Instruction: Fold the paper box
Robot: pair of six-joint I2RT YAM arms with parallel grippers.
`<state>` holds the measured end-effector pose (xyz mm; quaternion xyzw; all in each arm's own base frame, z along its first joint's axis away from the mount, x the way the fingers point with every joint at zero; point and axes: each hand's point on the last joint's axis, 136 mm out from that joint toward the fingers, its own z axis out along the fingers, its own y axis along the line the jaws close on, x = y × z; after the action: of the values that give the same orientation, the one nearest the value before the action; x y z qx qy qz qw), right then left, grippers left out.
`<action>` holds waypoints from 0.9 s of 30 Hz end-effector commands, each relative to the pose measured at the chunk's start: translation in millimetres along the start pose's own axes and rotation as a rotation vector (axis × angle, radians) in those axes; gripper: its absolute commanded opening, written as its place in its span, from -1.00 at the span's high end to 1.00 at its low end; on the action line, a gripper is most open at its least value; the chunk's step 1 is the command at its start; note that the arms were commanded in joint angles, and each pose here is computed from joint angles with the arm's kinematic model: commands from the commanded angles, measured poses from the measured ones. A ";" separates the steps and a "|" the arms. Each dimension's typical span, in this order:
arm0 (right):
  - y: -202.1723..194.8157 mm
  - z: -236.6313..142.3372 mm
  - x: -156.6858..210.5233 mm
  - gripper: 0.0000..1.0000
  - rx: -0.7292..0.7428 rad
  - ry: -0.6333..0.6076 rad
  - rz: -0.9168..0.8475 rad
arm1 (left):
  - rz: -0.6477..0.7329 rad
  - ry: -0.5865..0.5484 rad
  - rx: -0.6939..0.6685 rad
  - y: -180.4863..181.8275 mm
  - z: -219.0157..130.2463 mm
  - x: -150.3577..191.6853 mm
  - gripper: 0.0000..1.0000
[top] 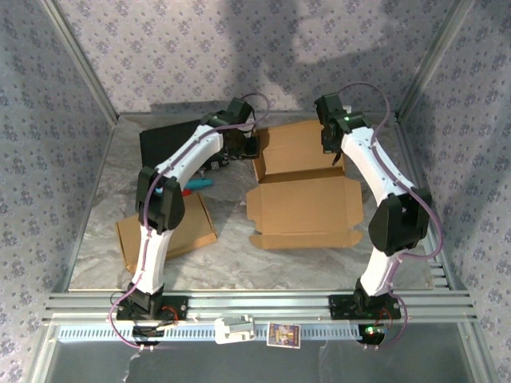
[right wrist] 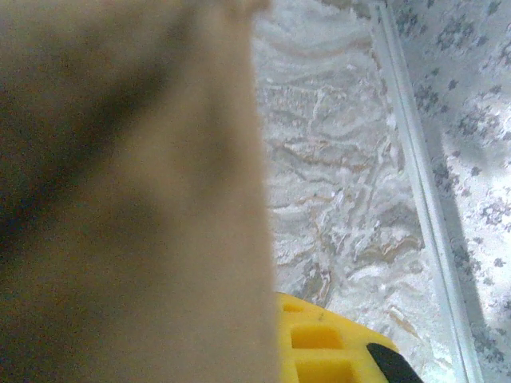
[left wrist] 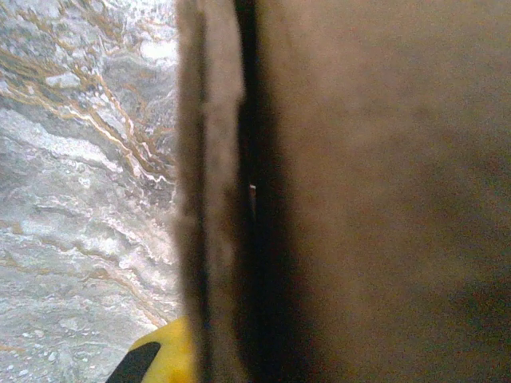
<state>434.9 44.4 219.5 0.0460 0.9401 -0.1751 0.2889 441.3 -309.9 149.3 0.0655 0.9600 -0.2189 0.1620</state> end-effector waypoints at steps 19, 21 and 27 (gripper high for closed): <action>15.2 11.7 7.4 1.00 -0.072 0.027 0.014 | -0.056 -0.047 0.065 13.4 47.1 -7.5 0.51; 16.2 12.2 7.7 1.00 -0.080 0.029 0.014 | -0.056 -0.046 0.065 14.0 48.5 -5.9 0.48; 18.6 13.9 9.9 1.00 -0.091 0.039 0.006 | -0.077 -0.052 0.039 21.4 52.3 -6.1 0.74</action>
<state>435.8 55.7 200.9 0.0355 0.9506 -0.1395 0.2749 462.5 -315.9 96.2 0.0331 0.9532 -0.2475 0.1706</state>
